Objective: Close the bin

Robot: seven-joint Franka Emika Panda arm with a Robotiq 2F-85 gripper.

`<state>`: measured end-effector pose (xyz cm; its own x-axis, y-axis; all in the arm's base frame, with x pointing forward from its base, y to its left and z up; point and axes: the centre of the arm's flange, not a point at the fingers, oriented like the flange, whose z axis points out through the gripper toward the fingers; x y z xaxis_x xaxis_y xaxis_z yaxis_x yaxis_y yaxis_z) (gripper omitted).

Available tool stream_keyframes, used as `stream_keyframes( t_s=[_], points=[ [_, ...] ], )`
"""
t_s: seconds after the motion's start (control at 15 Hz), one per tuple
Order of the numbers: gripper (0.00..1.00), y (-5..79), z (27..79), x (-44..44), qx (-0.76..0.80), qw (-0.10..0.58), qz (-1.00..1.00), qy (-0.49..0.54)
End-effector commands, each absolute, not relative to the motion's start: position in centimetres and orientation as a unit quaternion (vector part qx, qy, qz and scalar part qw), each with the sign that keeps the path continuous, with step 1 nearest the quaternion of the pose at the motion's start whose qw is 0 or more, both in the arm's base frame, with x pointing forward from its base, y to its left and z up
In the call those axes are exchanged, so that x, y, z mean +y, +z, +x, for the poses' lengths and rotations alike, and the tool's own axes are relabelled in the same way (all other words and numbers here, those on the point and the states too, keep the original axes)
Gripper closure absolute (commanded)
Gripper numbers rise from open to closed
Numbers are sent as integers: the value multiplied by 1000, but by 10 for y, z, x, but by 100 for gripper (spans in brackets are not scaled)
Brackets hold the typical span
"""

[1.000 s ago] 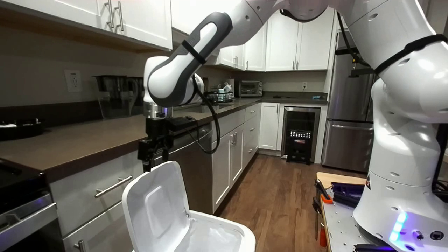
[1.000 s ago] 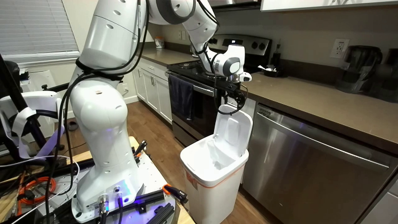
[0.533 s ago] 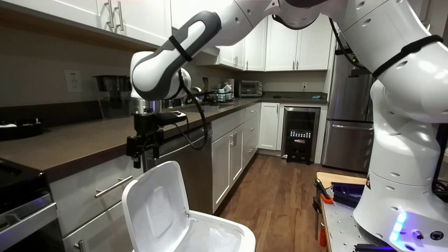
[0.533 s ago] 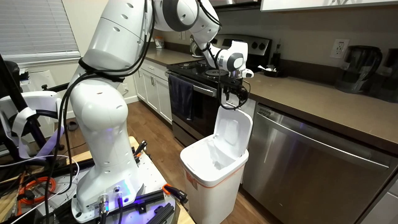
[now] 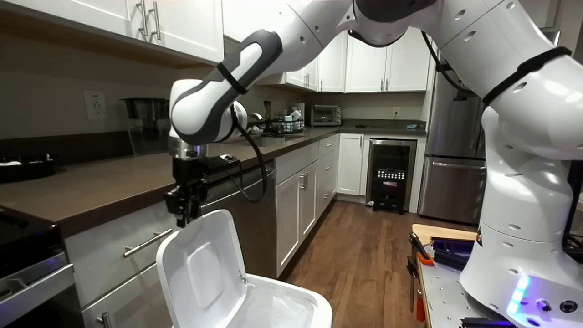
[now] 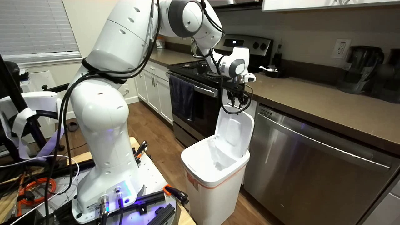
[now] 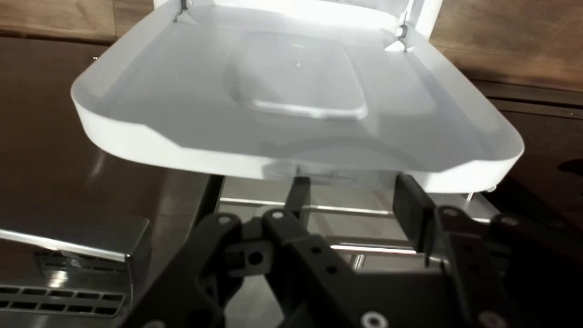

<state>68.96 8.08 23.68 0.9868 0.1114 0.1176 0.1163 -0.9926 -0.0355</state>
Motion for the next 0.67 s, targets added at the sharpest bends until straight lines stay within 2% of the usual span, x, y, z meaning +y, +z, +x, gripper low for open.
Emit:
stream_keyframes(
  t_s=[0.0,0.13,0.27,0.4,0.6],
  points=[
    [77,223,694,72,-75,23,-993,-84],
    [90,218,694,70,-75,21,-993,-85],
    [94,213,693,70,-67,19,-995,-66],
    [97,208,688,69,-57,19,-998,-34],
    [94,208,674,64,-45,9,-999,7]
  ],
)
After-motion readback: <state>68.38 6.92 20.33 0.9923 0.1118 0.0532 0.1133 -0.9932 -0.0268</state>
